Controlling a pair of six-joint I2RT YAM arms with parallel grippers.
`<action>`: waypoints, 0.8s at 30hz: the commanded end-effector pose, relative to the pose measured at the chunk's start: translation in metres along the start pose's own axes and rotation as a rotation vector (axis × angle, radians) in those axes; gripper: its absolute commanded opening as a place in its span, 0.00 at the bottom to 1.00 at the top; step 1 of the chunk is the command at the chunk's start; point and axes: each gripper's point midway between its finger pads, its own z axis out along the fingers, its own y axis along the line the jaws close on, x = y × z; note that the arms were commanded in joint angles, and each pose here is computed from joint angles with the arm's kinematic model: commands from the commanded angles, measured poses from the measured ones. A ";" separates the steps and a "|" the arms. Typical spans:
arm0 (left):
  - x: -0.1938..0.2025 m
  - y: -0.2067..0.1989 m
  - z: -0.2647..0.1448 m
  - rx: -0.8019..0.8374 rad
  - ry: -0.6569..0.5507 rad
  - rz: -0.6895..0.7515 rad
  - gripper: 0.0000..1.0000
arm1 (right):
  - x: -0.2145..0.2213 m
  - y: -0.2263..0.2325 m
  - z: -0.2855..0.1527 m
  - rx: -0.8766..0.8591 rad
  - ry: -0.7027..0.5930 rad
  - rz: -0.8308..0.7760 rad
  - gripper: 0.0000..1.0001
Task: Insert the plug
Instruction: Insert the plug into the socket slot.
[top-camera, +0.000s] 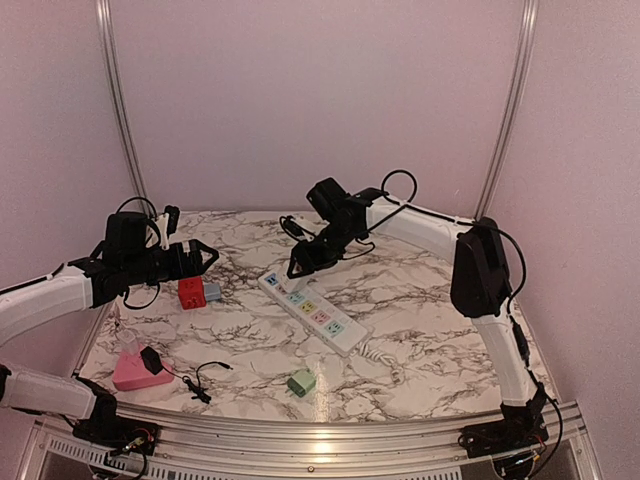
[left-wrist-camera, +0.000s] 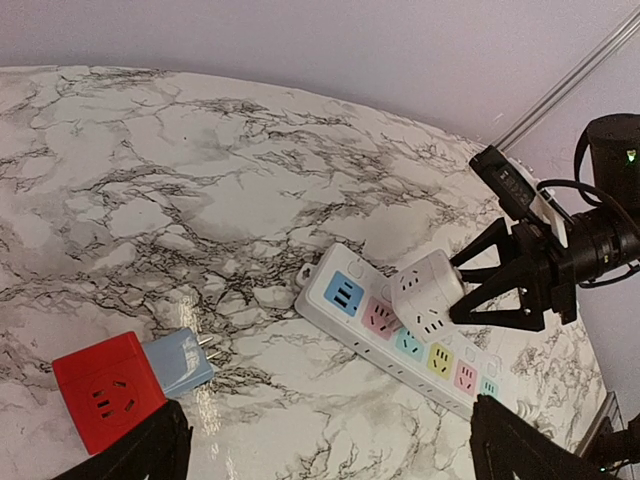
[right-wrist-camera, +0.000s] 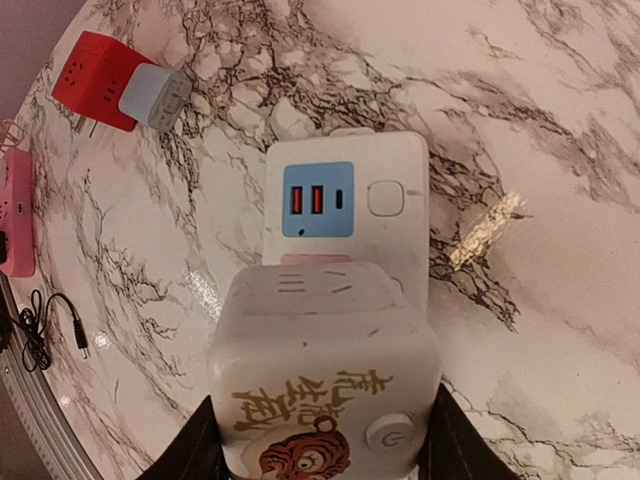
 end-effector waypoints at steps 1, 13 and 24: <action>-0.001 0.001 0.001 0.009 -0.014 -0.001 0.99 | -0.009 0.003 -0.014 0.031 -0.024 -0.033 0.00; 0.000 0.001 0.001 0.009 -0.013 -0.002 0.99 | -0.027 0.023 -0.030 -0.041 -0.084 -0.042 0.00; 0.000 0.000 0.000 0.013 -0.014 -0.002 0.99 | -0.030 0.023 -0.028 -0.055 -0.091 -0.036 0.00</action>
